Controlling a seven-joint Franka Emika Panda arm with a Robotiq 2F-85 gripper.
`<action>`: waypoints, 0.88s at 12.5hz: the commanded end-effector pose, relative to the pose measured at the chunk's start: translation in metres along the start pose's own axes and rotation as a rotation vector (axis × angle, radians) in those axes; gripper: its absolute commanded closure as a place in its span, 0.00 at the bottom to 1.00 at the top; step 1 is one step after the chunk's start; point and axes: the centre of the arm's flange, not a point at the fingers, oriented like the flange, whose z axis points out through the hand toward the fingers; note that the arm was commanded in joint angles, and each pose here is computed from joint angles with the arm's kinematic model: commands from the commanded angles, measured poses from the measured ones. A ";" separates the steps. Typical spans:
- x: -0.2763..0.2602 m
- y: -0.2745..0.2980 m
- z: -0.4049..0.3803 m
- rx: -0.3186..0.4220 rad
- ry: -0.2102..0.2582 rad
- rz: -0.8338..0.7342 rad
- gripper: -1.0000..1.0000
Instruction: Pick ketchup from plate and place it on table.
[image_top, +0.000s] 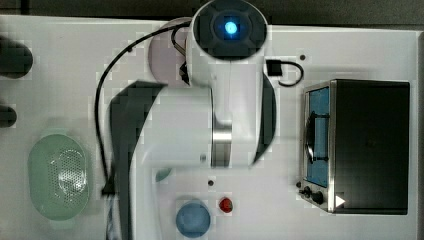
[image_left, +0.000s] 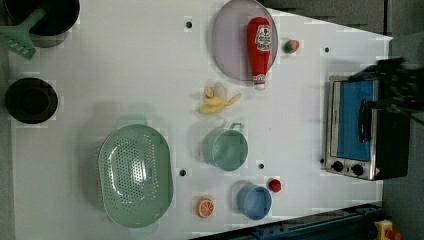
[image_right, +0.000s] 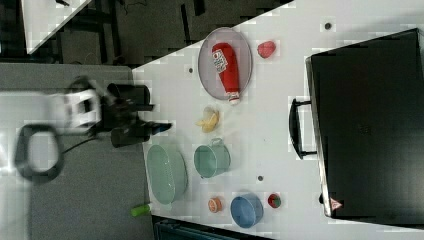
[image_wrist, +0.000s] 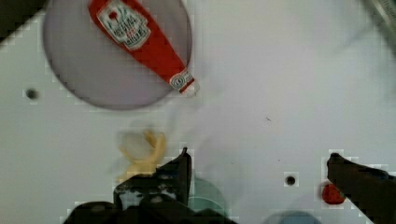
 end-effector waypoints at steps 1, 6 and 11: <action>0.014 -0.012 0.054 -0.019 -0.044 -0.182 0.00; 0.037 -0.041 0.130 0.009 -0.035 -0.458 0.00; 0.051 -0.066 0.197 0.022 -0.016 -0.502 0.00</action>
